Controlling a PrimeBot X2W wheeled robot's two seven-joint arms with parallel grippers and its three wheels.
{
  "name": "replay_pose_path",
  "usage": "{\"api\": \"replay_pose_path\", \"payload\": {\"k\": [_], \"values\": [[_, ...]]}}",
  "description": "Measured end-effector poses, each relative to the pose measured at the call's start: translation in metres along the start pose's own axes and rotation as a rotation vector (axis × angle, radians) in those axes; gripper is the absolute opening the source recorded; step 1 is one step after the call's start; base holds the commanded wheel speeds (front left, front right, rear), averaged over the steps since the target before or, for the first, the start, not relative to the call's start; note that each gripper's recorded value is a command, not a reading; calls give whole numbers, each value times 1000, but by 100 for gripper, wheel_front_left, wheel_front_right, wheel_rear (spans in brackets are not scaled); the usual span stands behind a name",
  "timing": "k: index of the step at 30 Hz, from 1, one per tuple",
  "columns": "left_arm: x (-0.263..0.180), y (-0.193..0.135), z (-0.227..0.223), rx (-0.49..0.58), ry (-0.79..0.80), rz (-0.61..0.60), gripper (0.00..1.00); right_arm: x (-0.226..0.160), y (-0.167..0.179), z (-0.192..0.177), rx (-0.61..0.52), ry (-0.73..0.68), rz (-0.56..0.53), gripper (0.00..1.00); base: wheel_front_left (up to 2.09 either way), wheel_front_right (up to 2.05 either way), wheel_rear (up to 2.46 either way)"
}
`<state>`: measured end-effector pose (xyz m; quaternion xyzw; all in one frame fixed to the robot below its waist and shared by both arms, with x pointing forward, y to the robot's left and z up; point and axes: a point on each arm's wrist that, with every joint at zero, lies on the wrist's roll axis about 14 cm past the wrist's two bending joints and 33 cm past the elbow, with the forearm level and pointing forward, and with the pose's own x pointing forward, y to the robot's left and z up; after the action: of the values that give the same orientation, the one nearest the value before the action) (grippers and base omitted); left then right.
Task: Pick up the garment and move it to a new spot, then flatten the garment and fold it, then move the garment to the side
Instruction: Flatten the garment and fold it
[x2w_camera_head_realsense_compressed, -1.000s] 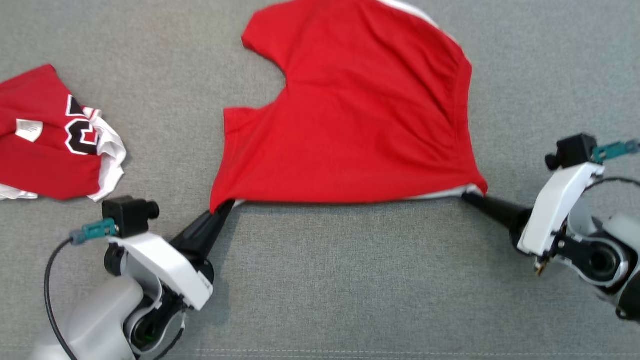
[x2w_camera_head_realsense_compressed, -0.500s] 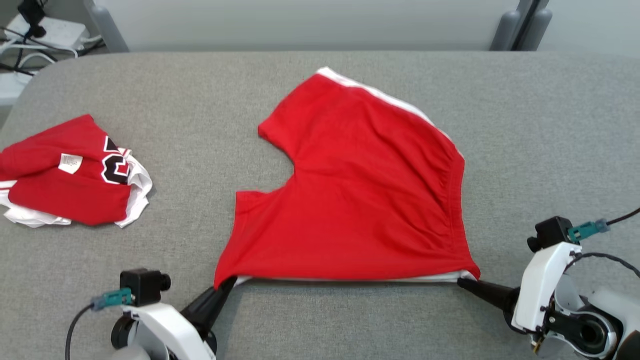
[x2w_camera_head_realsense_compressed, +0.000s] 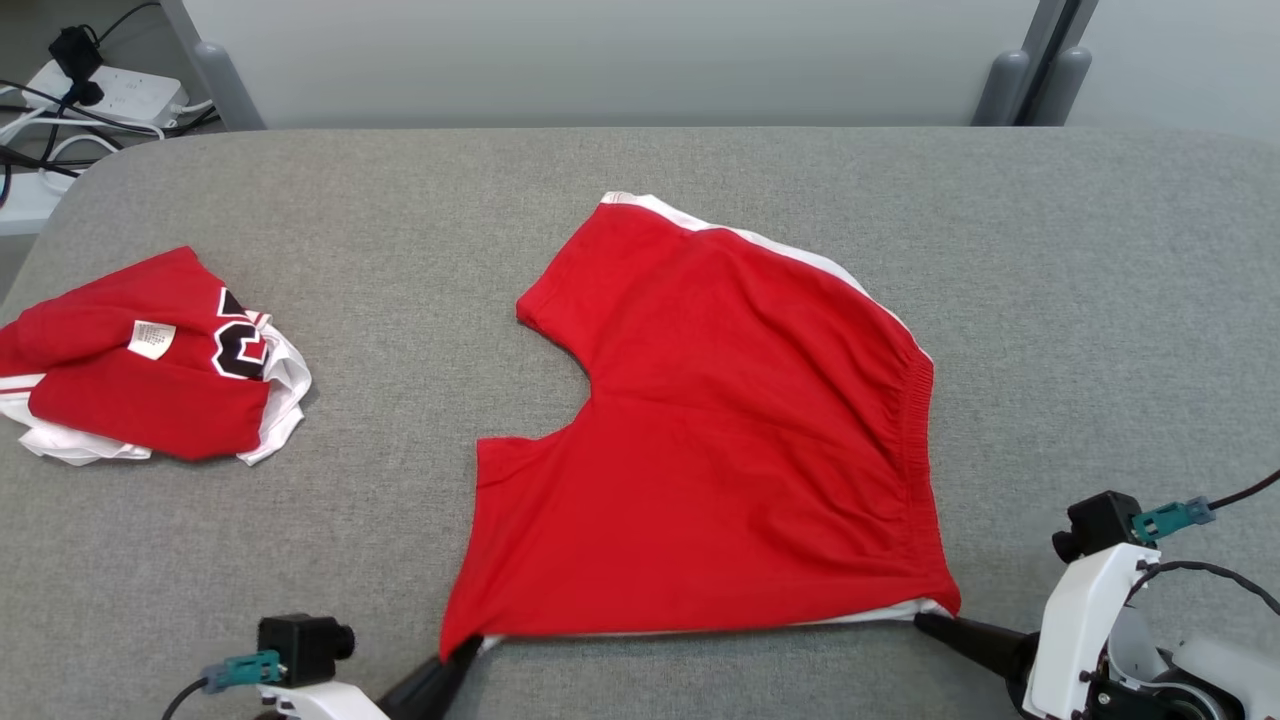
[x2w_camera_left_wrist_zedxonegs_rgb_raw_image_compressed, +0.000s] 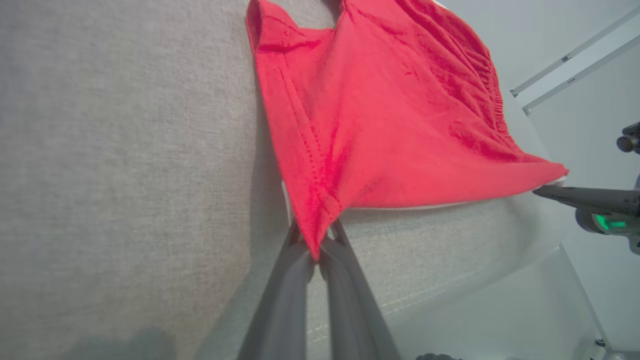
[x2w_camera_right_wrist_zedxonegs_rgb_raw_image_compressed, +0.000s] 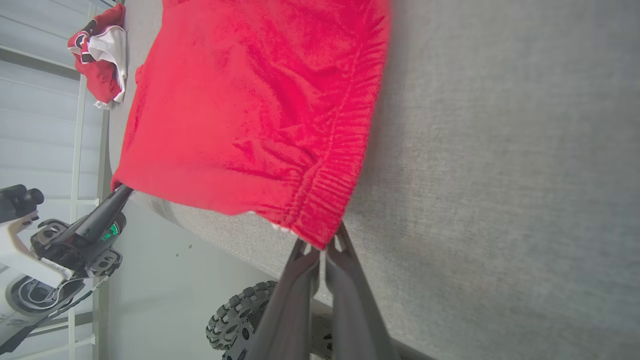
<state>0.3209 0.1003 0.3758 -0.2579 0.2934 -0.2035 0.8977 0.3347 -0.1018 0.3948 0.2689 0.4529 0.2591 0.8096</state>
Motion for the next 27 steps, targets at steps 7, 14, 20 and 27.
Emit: {"api": "replay_pose_path", "payload": {"k": [7, 14, 20, 27], "values": [[-17, -3, -37, -38, 255, -32, 0, -7, 14, -20, 35, 126, 58, 0, 0, 0, 0], [-27, -15, -26, -59, 385, -103, 0, -16, 14, -27, 45, 210, 77, 0, 0, 0, 0], [-14, -17, -2, 34, 546, -157, 0, -4, 18, 11, 5, 201, 99, 0, 0, 0, 0], [76, -10, 91, -70, 611, -136, 0, 52, 32, 197, 17, -100, 149, 0, 0, 0, 0]]}}
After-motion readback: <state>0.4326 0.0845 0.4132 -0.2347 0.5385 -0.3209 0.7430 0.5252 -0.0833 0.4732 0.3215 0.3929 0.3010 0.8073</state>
